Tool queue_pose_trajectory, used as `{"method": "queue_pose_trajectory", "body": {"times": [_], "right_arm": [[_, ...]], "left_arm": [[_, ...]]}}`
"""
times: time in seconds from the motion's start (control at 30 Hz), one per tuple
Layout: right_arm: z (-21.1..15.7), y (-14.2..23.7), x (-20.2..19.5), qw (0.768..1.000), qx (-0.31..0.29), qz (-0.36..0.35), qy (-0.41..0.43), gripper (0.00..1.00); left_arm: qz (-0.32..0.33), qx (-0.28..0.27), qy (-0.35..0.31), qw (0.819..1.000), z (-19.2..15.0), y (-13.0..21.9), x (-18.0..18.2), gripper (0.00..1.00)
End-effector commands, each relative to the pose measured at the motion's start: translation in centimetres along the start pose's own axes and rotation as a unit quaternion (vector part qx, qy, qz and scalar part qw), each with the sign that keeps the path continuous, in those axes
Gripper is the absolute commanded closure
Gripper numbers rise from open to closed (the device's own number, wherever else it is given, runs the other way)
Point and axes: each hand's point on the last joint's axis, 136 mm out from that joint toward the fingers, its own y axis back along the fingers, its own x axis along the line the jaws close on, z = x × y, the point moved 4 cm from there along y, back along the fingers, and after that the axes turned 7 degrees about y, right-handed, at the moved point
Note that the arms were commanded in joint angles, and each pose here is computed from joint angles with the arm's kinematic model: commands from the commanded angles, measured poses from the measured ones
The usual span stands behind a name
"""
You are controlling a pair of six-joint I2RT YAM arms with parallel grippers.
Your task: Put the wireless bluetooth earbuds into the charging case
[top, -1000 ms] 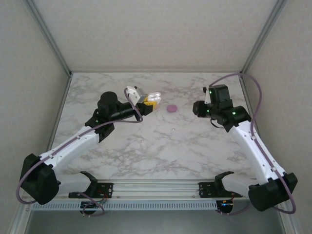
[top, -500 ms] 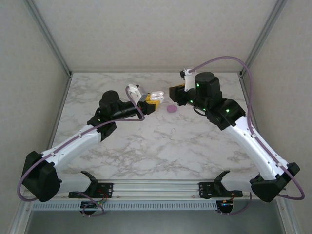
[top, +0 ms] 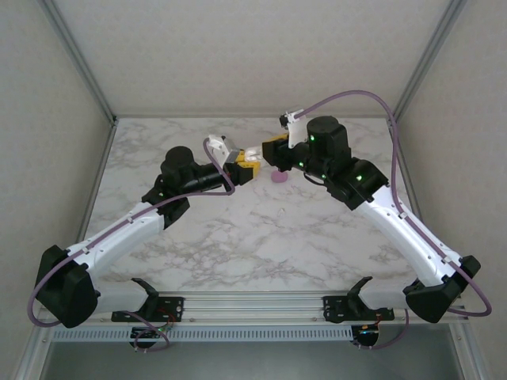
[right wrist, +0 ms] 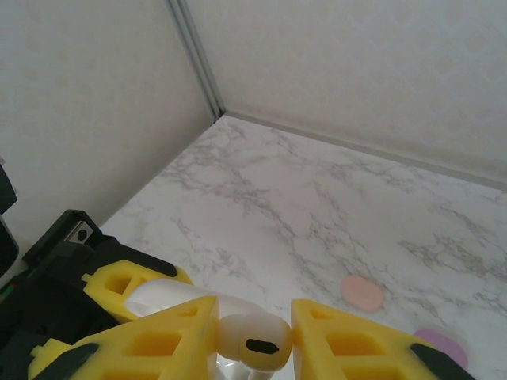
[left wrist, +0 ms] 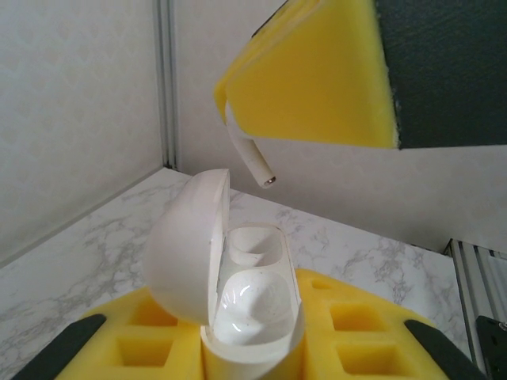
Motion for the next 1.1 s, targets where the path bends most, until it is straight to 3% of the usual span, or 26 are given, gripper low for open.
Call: {"method": "queue_pose_trajectory", "body": {"times": [0.0, 0.73, 1.07], "right_arm": [[0.5, 0.1, 0.6, 1.0, -0.019, 0.013, 0.016, 0.71], [0.0, -1.1, 0.8, 0.999, -0.027, 0.026, 0.029, 0.72], [-1.9, -1.7, 0.1, 0.999, -0.001, 0.006, 0.045, 0.73]], "left_arm": [[-0.007, -0.037, -0.007, 0.999, 2.4, -0.1, -0.6, 0.82], [-0.005, -0.049, 0.011, 0.999, 2.8, -0.4, -0.6, 0.82], [-0.004, -0.062, 0.015, 0.998, 3.3, -0.2, -0.7, 0.82]]}}
